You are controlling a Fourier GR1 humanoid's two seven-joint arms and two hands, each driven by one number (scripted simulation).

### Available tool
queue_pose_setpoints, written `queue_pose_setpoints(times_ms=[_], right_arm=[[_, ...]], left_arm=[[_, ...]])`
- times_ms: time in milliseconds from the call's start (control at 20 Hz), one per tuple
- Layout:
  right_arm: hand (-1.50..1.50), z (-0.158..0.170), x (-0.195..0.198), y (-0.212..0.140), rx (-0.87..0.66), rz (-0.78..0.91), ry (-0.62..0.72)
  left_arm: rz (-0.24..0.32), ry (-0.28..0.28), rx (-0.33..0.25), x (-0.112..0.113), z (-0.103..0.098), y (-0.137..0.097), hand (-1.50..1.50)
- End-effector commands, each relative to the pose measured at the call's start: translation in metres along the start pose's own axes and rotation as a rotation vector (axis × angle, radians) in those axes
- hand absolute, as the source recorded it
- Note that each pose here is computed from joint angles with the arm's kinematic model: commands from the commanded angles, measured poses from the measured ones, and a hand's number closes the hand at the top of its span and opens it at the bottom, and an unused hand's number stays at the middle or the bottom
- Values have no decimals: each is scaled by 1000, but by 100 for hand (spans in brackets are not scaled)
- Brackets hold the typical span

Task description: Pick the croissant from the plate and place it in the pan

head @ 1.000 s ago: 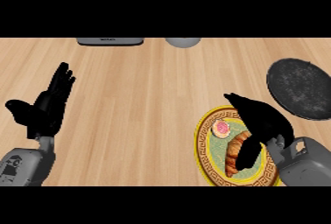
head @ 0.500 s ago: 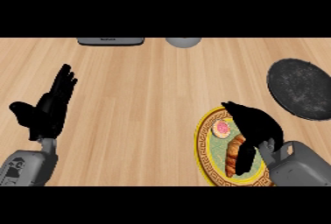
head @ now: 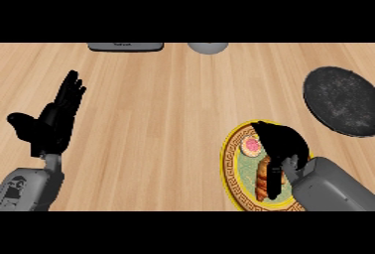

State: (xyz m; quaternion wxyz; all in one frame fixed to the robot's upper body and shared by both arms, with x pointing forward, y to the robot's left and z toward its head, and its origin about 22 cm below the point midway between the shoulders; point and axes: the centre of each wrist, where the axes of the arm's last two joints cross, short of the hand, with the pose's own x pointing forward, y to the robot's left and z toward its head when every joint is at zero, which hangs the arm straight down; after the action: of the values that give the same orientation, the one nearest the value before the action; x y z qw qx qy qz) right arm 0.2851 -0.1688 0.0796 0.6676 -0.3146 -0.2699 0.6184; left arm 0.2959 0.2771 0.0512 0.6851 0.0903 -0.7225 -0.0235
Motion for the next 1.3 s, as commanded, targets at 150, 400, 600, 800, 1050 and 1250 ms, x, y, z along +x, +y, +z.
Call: queue_pose_setpoints(times_ms=[150, 400, 600, 800, 1050, 1250], right_arm=[[-150, -12, 16, 18, 61, 58, 117], [-150, -22, -1, 22, 91, 101, 133], [-150, -31, 4, 24, 108, 104, 147], [-150, -33, 10, 35, 140, 116, 158], [150, -47, 6, 43, 195, 114, 108], [150, -35, -4, 54, 177, 154, 1]], left_arm=[[7, 13, 2, -8, -6, 12, 0], [2, 12, 7, -1, 4, -1, 0], [5, 5, -5, -11, -6, -3, 0], [3, 10, 5, -2, 0, 3, 0], [19, 9, 6, -21, -4, 6, 0], [0, 12, 17, -5, 1, -9, 0]])
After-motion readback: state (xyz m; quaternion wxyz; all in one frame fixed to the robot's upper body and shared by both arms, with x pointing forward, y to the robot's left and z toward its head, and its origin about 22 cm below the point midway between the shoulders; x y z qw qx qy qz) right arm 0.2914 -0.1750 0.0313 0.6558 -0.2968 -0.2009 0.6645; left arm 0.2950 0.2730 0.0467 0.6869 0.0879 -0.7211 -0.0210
